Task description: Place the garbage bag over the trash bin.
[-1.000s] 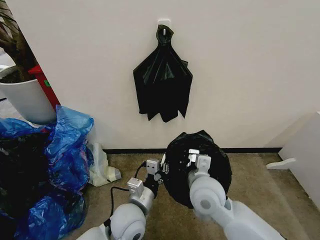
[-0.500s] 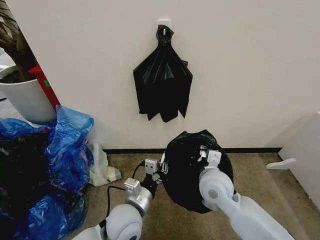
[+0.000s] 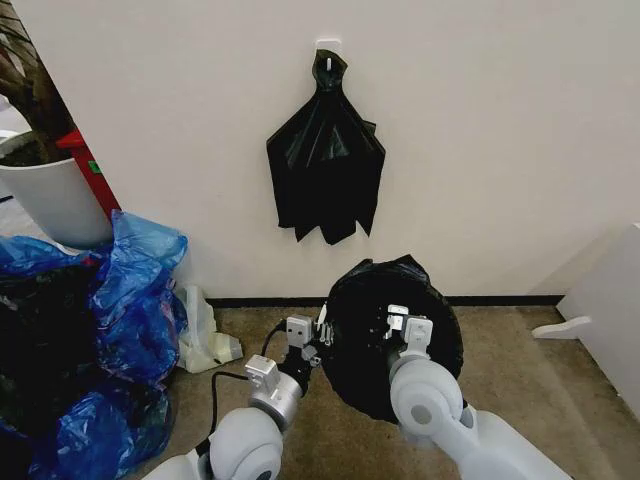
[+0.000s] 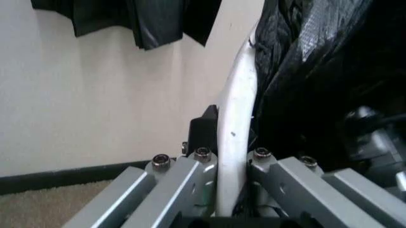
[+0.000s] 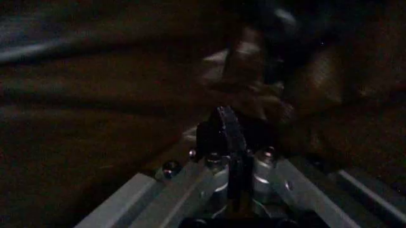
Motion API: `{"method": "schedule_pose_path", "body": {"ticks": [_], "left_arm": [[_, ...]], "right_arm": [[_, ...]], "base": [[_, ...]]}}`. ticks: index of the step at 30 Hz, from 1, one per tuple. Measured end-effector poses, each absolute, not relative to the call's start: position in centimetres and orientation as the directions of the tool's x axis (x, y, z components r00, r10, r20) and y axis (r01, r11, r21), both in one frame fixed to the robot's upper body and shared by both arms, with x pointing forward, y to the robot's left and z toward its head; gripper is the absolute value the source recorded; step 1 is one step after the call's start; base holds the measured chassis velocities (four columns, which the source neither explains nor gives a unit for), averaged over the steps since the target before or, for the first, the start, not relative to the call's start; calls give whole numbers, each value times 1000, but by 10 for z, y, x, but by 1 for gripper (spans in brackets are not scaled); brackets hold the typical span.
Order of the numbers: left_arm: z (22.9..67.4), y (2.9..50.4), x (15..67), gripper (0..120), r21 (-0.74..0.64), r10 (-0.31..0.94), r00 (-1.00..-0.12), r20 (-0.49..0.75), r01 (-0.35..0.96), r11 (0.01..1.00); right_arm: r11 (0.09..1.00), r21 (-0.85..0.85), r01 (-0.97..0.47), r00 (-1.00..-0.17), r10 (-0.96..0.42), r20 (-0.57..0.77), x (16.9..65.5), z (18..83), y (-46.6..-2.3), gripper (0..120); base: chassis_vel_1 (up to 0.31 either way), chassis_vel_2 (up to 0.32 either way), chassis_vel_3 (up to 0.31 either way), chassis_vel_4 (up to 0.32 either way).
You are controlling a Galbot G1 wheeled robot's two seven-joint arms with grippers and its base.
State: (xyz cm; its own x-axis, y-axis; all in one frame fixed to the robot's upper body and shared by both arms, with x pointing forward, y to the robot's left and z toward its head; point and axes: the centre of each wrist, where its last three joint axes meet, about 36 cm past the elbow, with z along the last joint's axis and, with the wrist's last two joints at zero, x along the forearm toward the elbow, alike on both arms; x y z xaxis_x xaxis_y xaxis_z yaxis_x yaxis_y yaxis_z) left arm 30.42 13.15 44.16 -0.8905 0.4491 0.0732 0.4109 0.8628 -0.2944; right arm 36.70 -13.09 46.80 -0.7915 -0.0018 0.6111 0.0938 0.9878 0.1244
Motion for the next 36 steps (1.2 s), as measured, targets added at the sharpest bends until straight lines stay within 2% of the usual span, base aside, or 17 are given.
{"method": "schedule_pose_path", "body": {"ticks": [18, 22, 27, 31, 34, 36], "left_arm": [[446, 133, 293, 1, -301, 461, -884, 79, 420, 856], [437, 135, 300, 1, -291, 441, -892, 97, 398, 870], [430, 134, 306, 1, -316, 428, -892, 149, 367, 875], [430, 135, 308, 1, -327, 420, -892, 167, 351, 877], [428, 142, 317, 1, -374, 368, -898, 240, 264, 889], [428, 143, 319, 1, -385, 357, -899, 255, 244, 890]], "right_arm": [[985, 135, 107, -796, 4, 605, 362, 473, -139, 0], [984, 166, 67, -806, -45, 590, 351, 482, -135, 0], [960, 270, -77, -821, -214, 530, 331, 496, -127, 0], [950, 287, -122, -828, -257, 498, 323, 503, -126, 0], [915, 338, -221, -843, -353, 405, 300, 529, -138, 0], [908, 344, -239, -844, -370, 388, 296, 532, -142, 0]], "base": [[0, 0, 0, 0], [0, 0, 0, 0], [0, 0, 0, 0], [0, 0, 0, 0], [0, 0, 0, 0], [0, 0, 0, 0]]}}
